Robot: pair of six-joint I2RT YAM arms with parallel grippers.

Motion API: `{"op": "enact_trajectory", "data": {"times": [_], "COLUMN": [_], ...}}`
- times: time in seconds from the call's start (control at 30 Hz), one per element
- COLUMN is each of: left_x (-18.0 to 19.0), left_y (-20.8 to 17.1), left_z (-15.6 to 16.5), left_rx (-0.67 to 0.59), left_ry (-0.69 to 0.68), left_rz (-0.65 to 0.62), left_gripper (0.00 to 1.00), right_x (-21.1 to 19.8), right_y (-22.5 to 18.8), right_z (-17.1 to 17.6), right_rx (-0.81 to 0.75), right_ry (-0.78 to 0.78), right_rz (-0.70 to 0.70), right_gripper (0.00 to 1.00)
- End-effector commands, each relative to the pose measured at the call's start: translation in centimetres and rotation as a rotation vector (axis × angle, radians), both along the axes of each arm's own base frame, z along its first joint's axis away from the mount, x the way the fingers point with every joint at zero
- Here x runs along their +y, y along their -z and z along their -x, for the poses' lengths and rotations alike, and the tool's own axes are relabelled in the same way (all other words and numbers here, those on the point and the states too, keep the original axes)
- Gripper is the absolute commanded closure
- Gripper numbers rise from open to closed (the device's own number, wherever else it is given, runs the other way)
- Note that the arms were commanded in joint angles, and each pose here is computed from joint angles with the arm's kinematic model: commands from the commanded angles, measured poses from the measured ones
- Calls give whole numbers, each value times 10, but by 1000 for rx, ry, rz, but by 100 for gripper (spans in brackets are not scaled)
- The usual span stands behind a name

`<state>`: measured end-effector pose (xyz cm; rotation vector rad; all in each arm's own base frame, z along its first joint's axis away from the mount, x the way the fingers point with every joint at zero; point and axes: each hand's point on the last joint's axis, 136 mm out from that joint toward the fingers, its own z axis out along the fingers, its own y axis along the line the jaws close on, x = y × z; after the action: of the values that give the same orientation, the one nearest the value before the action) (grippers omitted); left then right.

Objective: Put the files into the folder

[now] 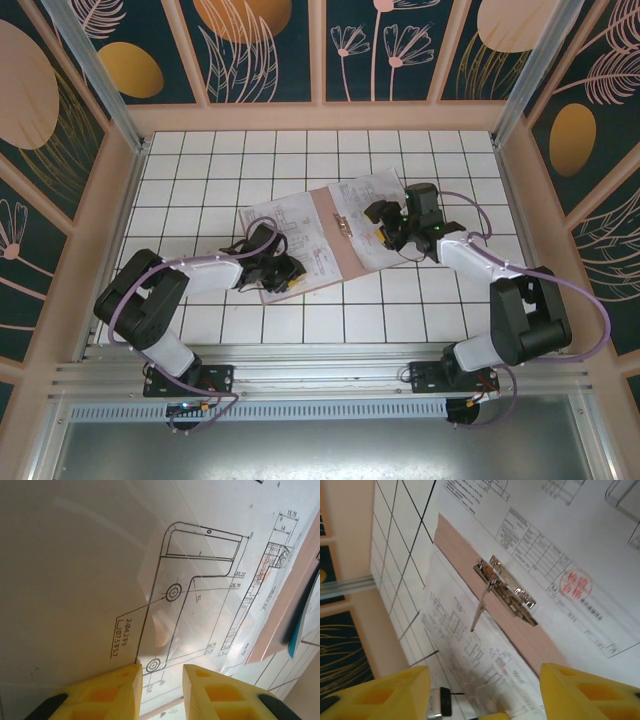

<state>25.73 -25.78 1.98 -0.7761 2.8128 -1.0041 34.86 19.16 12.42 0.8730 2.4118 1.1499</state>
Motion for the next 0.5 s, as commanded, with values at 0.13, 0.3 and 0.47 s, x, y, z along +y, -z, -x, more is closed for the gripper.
{"op": "enact_trajectory", "data": {"times": [0.13,0.3,0.47], "left_x": [-13,-16,-21], "left_y": [4,3,1], "left_z": [1,2,2], "left_rx": [14,10,6], "left_ry": [18,23,35], "left_rz": [10,19,27], "left_gripper": [73,73,73], "right_x": [34,53,62], "right_y": [7,18,26], "right_z": [-13,-22,-30], "right_rx": [25,68,88], "right_ry": [-28,-41,-31], "right_rz": [-54,-73,-90], "right_gripper": [46,55,61]}}
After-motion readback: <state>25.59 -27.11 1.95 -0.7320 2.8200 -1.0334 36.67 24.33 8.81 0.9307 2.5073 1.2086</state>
